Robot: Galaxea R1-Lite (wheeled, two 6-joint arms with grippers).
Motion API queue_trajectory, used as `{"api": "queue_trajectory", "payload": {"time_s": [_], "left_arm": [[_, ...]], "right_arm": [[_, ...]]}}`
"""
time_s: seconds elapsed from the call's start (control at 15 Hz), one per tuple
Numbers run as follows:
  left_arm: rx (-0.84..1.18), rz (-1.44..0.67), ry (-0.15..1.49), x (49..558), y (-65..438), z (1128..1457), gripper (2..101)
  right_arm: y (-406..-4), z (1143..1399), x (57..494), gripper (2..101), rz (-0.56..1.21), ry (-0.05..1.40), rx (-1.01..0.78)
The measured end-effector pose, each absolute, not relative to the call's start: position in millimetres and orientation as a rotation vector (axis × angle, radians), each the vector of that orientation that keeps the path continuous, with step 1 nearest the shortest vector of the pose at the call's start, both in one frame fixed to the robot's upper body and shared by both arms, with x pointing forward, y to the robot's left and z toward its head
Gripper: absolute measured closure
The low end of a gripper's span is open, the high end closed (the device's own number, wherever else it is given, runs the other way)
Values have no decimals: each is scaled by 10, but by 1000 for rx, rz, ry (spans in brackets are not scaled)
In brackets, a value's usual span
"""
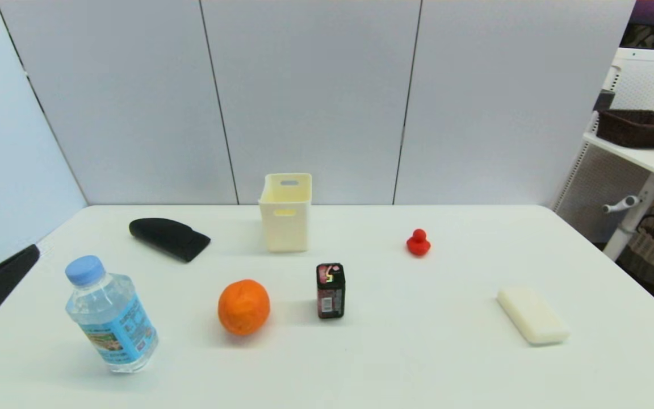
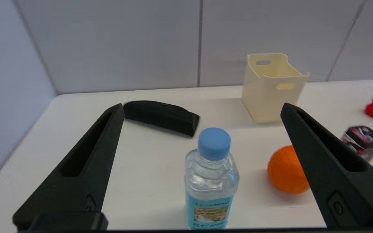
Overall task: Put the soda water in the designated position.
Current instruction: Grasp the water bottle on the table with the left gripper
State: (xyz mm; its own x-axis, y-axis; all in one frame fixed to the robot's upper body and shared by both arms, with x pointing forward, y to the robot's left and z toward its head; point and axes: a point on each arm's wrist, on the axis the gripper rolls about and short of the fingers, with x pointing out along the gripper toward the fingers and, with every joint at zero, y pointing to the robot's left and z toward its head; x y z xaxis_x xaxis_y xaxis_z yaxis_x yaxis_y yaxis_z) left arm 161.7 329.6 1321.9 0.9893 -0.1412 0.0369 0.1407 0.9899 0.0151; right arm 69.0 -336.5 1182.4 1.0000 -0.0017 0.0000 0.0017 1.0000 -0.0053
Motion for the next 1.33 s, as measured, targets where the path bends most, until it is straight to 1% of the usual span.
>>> {"api": "queue_trajectory", "payload": {"time_s": [0.27, 0.6, 0.8, 1.07, 1.33], "left_arm": [[-29, -295, 21, 1773, 3260, 12983, 54], [-41, -366, 78, 1834, 3232, 12861, 54], [-47, -373, 113, 1830, 3229, 12725, 54], [-73, -383, 67, 1850, 3217, 12565, 54], [-93, -381, 80, 1964, 3210, 12488, 54]], "right_arm": [[-3365, 11825, 690, 43, -2, 0, -6], [-3365, 11825, 690, 43, -2, 0, -5], [-3365, 11825, 690, 43, -1, 0, -5], [-3365, 11825, 690, 43, -1, 0, -5], [-3365, 11825, 690, 43, -2, 0, -6]]}}
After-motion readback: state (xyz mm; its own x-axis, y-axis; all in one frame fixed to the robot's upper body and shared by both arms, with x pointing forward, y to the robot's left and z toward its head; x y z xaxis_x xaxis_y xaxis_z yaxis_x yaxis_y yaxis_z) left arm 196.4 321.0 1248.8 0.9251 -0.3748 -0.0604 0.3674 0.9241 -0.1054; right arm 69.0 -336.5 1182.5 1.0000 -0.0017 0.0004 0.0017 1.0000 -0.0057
